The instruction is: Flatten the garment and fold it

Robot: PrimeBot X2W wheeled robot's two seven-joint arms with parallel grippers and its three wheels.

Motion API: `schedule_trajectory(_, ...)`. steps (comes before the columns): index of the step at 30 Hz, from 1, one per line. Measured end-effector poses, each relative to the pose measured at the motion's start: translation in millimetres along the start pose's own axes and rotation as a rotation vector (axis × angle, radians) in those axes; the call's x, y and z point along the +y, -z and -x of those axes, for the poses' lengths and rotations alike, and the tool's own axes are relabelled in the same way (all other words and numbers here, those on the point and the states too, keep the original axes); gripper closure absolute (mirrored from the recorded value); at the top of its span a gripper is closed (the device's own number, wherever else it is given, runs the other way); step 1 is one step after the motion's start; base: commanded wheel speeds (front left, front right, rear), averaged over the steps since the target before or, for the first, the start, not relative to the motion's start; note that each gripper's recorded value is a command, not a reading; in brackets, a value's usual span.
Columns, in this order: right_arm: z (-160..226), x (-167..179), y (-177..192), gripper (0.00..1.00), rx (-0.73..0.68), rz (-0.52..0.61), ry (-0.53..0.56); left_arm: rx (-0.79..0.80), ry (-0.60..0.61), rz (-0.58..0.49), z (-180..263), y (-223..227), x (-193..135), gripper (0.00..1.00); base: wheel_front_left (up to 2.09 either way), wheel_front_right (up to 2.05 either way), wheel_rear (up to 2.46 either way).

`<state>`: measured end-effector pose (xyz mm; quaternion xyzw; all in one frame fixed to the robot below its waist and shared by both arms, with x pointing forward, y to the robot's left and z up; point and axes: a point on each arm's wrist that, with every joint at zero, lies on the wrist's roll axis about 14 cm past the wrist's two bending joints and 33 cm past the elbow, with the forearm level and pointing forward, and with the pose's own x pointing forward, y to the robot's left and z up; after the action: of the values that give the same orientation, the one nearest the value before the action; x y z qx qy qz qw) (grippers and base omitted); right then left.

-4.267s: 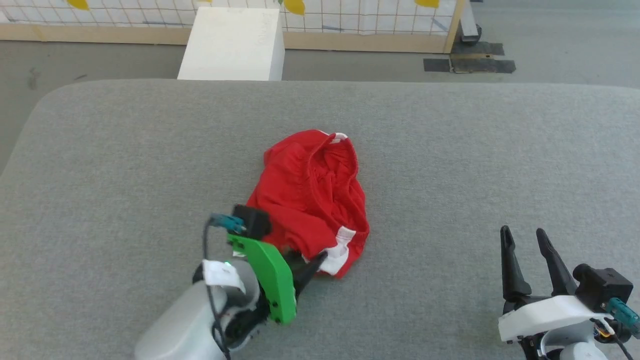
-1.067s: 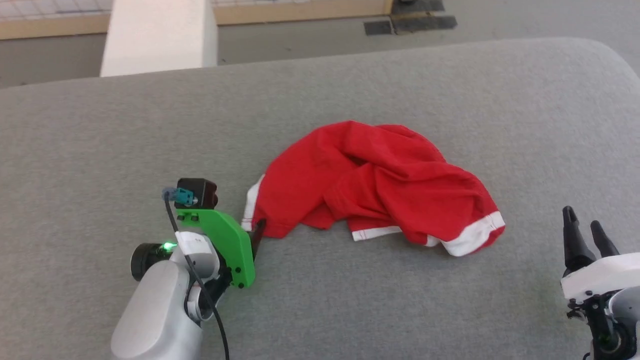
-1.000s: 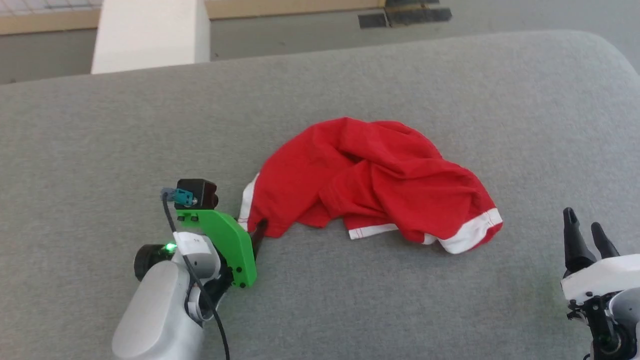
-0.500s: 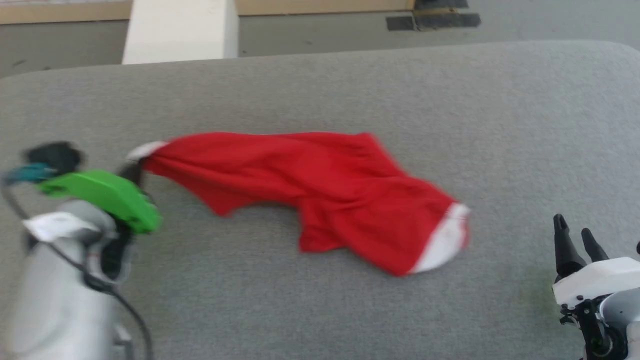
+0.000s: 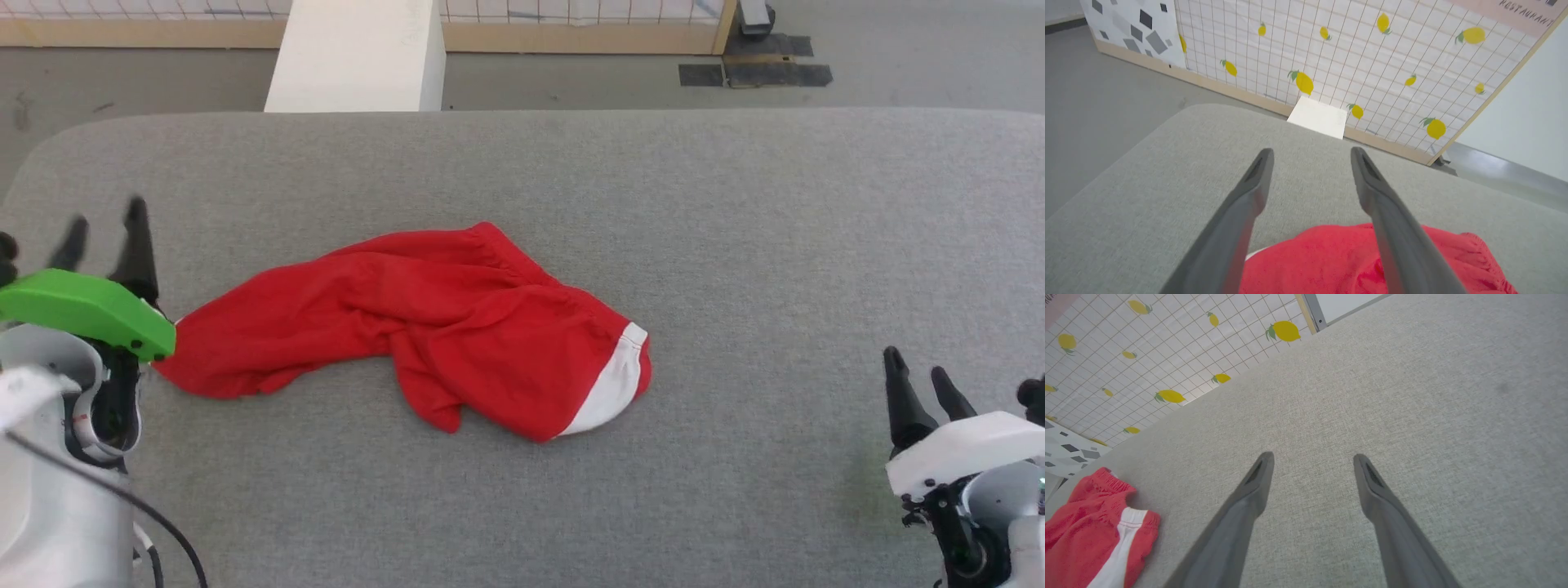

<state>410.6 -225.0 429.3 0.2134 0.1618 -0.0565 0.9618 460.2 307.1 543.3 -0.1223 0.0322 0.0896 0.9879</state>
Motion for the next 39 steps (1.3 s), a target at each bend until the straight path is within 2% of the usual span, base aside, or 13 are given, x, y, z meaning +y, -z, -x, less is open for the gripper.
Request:
schedule_trajectory(3, -1, 18, -2, 0.0, 0.006, 0.039, -0.051, -0.202, 0.027, -0.045, 15, -29, -7, 0.0, 0.0, 0.0, 0.0)
schedule_trajectory(5, -2, 36, 1, 0.0, 0.029, 0.079, -0.097, -0.254, 0.033, -0.081, 31, -23, -9, 0.0, 0.0, 0.0, 0.0)
schedule_trajectory(10, -7, 94, 22, 0.0, 0.154, 0.224, -0.246, -0.149, 0.041, -0.069, 71, 38, -17, 0.0, 0.0, 0.0, 0.0)
schedule_trajectory(16, -18, 162, 53, 0.0, 0.32, 0.435, -0.409, -0.085, 0.03, -0.035, 90, 69, -24, 0.0, 0.0, 0.0, 0.0)
schedule_trajectory(22, -34, 170, 88, 0.0, 0.5, 0.629, -0.403, -0.027, 0.016, -0.008, 94, 90, -24, 0.0, 0.0, 0.0, 0.0)
schedule_trajectory(27, -41, 170, 113, 0.0, 0.593, 0.677, -0.407, -0.002, 0.006, 0.007, 94, 100, -19, 0.0, 0.0, 0.0, 0.0)
schedule_trajectory(29, -41, 172, 120, 0.75, 0.612, 0.672, -0.416, 0.006, -0.001, 0.005, 94, 102, -17, 0.0, 0.0, 0.0, 0.0)
schedule_trajectory(30, -42, 176, 120, 1.0, 0.604, 0.651, -0.432, 0.008, -0.006, 0.004, 94, 102, -15, 0.0, 0.0, 0.0, 0.0)
schedule_trajectory(35, -50, 192, 94, 1.0, 0.487, 0.441, -0.472, 0.015, 0.004, 0.007, 93, 105, -17, 0.0, 0.0, 0.0, 0.0)
schedule_trajectory(39, -69, 163, 38, 1.0, 0.316, 0.293, -0.359, 0.012, 0.033, 0.026, 91, 104, -26, 0.0, 0.0, 0.0, 0.0)
